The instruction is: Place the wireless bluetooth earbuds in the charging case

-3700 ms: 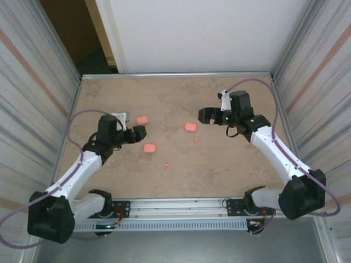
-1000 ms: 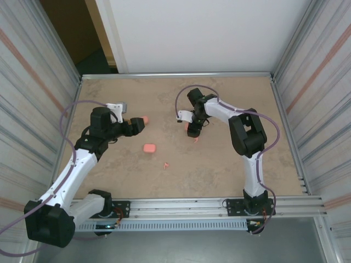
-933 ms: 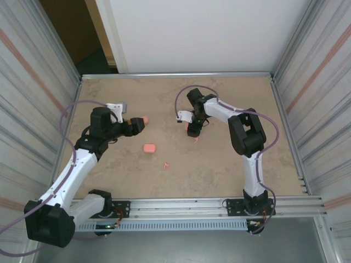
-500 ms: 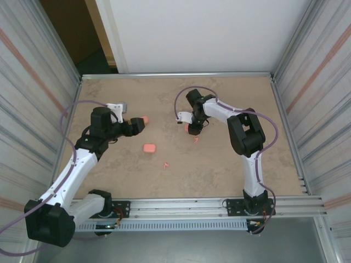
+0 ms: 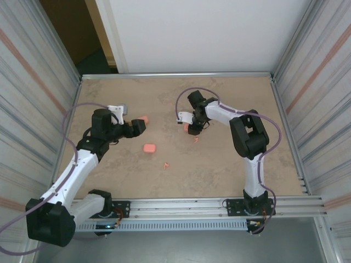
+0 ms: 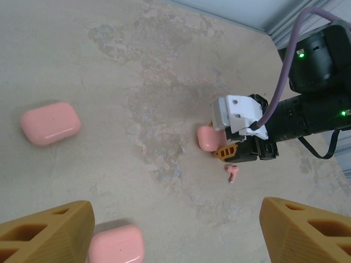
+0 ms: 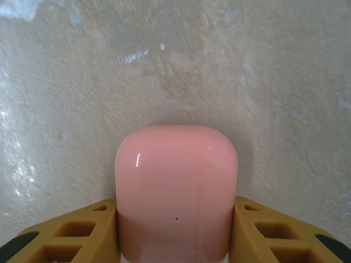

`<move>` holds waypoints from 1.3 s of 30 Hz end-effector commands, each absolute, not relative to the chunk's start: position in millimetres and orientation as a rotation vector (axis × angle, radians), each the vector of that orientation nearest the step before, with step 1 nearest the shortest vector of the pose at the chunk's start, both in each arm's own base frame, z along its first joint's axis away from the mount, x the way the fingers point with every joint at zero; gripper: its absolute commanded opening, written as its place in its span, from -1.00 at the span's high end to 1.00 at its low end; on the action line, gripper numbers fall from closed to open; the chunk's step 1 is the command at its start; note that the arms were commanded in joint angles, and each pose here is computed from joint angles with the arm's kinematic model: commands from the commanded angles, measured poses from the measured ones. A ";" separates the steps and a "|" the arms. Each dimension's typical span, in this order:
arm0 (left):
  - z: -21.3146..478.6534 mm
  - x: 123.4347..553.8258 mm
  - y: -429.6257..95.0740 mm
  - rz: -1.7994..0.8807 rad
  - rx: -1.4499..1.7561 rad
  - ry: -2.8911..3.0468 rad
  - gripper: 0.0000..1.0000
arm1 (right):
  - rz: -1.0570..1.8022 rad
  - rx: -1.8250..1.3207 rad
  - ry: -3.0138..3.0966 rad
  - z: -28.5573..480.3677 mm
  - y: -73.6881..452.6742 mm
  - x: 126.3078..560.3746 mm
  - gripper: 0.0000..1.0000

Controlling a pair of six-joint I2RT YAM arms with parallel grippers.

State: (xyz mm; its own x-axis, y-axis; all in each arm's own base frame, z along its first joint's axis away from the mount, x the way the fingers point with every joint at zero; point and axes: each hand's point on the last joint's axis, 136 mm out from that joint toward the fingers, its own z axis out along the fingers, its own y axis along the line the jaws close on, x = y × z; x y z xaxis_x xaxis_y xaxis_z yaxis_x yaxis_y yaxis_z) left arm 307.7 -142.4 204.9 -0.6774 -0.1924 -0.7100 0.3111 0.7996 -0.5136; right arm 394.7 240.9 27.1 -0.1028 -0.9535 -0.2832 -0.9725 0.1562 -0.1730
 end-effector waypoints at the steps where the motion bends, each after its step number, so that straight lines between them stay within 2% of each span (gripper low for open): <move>1: 206.7 310.3 -150.2 -0.915 0.063 2.136 -0.58 | 0.121 -1.769 2.040 55.6 255.5 395.3 0.38; 20: 192.1 318.0 -182.9 -1.240 0.063 2.121 -0.53 | 0.198 -1.619 1.851 111.8 282.0 367.9 0.41; 39: 188.6 322.3 -261.5 -1.390 0.262 2.127 -0.49 | 0.328 -1.478 1.708 176.5 305.2 327.0 0.41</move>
